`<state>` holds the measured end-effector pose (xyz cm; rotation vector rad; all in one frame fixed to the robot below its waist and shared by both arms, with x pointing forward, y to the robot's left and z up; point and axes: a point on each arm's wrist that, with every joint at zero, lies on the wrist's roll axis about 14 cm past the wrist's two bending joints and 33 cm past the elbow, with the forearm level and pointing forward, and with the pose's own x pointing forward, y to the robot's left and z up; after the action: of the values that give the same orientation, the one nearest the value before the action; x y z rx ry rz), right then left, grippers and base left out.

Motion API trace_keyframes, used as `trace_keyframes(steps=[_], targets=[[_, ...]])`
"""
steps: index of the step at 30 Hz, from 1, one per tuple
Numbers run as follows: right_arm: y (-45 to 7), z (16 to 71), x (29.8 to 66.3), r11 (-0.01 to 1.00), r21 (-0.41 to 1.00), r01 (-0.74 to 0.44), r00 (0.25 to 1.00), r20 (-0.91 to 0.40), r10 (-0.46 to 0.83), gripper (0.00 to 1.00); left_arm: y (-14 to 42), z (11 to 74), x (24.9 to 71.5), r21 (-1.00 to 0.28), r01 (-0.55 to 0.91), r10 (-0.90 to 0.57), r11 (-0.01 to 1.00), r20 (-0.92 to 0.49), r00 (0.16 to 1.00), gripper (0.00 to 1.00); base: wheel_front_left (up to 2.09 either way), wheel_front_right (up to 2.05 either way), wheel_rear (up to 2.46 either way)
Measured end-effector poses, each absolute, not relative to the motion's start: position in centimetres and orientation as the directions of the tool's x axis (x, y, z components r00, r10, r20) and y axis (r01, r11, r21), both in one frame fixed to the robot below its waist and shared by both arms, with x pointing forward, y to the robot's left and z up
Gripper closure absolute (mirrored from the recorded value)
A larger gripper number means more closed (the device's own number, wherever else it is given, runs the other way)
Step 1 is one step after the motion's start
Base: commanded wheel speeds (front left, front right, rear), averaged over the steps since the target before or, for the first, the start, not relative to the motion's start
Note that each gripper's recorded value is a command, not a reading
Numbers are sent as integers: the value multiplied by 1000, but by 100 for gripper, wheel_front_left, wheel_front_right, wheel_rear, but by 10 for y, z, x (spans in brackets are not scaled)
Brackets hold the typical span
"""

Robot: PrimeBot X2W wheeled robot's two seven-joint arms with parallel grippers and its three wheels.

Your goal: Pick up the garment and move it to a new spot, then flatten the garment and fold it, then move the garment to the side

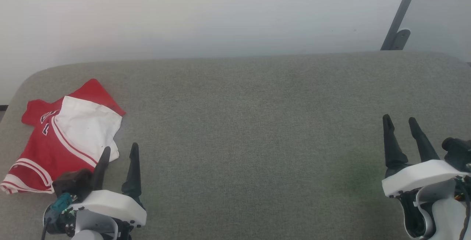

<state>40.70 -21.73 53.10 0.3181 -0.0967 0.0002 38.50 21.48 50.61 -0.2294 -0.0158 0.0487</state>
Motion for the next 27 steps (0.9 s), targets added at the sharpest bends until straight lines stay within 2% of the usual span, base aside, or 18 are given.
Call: trace_keyframes(steps=[12, 27], targets=[[-222, 538, 407, 970, 244, -9, 992, 127, -23, 0, 212, 508, 384, -123, -24, 28, 992, 32, 999, 0, 0, 0, 0], [-230, 544, 405, 984, 177, 12, 987, 158, -40, 0, 212, 505, 383, -56, -12, 15, 998, 44, 999, 0, 0, 0, 0]])
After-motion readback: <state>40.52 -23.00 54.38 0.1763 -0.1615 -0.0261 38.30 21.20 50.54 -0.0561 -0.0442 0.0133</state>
